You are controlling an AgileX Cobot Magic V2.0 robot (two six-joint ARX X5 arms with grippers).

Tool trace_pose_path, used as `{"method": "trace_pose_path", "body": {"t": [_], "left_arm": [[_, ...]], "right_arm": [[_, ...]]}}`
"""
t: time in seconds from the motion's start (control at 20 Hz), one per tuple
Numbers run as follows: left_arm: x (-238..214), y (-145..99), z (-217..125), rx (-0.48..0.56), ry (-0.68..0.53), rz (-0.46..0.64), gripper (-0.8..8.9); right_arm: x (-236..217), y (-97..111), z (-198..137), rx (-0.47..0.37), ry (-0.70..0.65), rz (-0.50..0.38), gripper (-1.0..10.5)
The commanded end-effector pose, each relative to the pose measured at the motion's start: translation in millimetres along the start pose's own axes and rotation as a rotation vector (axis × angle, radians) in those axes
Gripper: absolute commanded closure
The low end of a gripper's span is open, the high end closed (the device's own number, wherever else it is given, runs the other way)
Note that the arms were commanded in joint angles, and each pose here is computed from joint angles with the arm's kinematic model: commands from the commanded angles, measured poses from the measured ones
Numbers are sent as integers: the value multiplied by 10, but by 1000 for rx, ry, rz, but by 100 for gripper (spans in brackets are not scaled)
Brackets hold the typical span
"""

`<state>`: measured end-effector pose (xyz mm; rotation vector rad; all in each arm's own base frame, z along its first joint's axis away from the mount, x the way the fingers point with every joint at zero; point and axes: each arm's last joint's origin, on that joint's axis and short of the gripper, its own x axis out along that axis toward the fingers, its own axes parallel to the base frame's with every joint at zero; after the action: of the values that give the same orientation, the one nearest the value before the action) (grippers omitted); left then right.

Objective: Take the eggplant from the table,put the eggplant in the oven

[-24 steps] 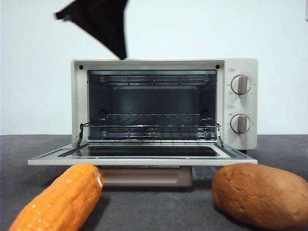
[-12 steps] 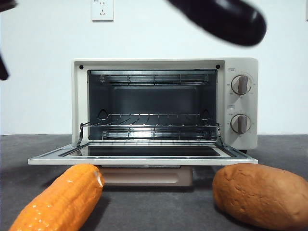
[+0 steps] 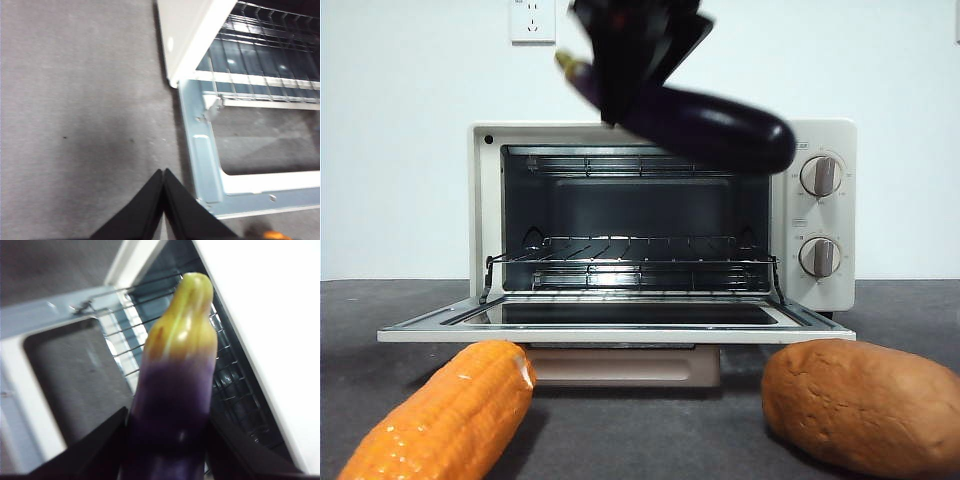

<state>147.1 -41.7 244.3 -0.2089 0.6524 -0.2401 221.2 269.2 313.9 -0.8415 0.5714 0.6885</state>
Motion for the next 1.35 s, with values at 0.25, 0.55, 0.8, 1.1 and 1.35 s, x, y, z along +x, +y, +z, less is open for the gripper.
{"method": "trace_pose_path", "body": {"t": [0.25,0.55,0.8,1.1,1.35], "left_arm": [[0,-6,19,-4,-7,-5,808],[0,-9,19,-4,-5,-14,808],[0,-15,17,-3,1,-34,808],[4,-14,16,0,3,-34,808],[9,-14,16,4,6,-33,808]], "right_arm": [[520,129,148,-231,111,-127,774],[1013,201,157,-329,160,-284,774],[1331,210,133,-313,166,-380,761],[1359,220,122,-262,161,-382,675],[1351,245,134,-240,151,-381,676]]}}
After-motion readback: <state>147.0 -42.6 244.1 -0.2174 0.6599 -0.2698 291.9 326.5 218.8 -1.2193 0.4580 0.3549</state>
